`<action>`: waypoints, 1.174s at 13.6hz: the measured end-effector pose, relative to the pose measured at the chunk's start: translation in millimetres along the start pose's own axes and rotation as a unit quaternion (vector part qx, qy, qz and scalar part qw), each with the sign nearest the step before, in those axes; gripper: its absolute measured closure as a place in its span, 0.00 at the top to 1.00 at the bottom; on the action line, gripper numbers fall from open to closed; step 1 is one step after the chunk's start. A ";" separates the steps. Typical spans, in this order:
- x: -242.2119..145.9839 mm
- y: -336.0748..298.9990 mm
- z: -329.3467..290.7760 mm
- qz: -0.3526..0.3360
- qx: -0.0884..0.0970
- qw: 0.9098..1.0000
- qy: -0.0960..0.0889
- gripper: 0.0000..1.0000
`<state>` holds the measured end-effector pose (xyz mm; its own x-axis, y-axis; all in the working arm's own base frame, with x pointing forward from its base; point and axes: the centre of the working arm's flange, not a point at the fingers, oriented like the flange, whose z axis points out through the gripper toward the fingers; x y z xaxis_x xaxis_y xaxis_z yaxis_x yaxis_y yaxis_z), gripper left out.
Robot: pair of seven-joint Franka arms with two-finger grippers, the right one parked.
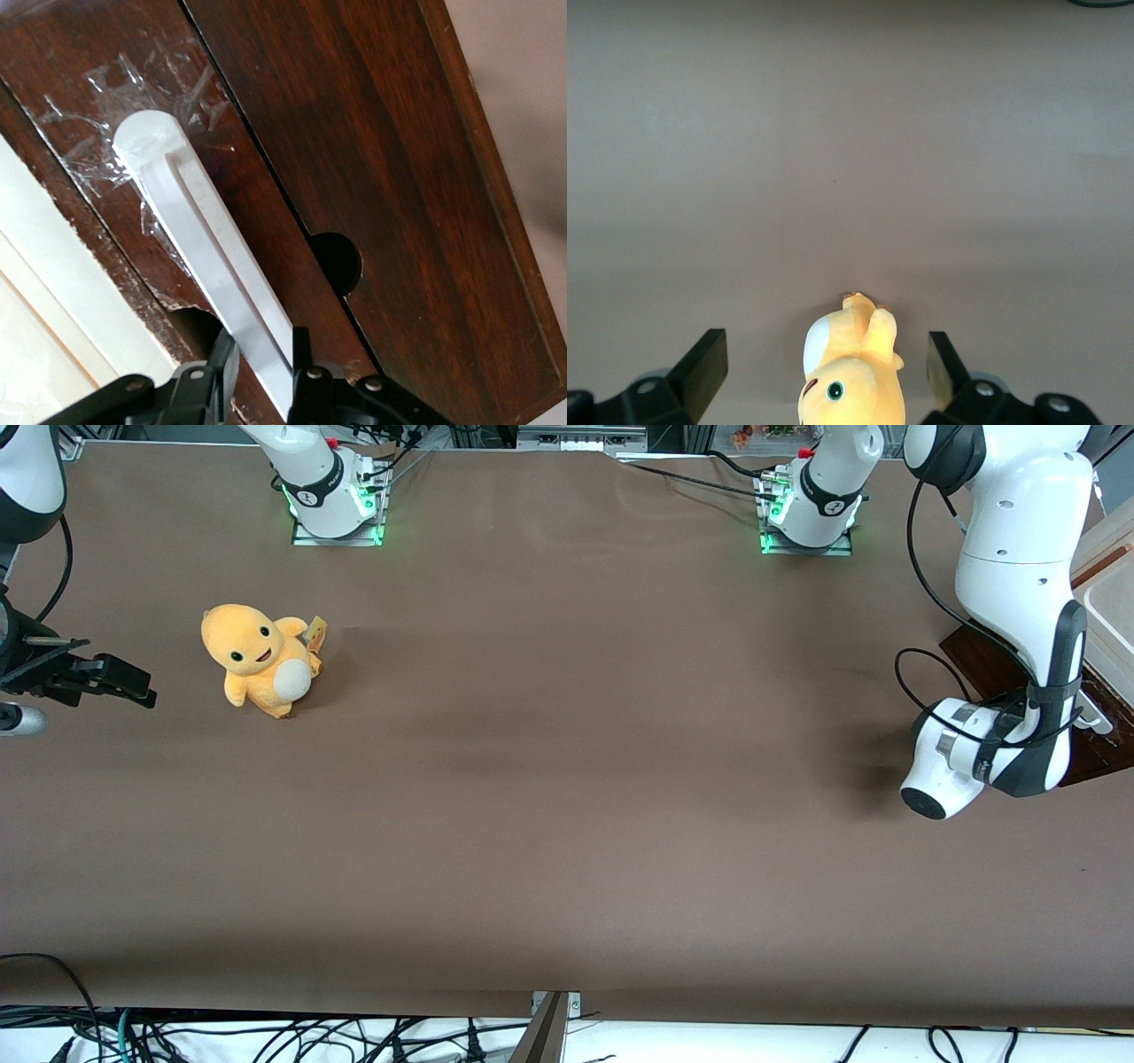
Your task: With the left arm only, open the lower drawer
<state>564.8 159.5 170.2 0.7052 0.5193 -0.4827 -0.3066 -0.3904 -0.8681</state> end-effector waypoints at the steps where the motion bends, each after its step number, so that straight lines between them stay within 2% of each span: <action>1: -0.7 2.1 -3.1 0.000 0.002 1.000 0.002 0.29; 7: -8.7 17.5 -26.5 -0.004 0.023 1.000 0.016 0.29; 11: -18.4 25.3 -57.7 -0.005 0.021 0.999 0.032 0.29; 16: -18.5 27.8 -65.0 -0.003 0.023 0.999 0.030 0.30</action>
<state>584.8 89.7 162.5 0.7432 0.4750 -0.4713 -0.3303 -0.3521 -0.8757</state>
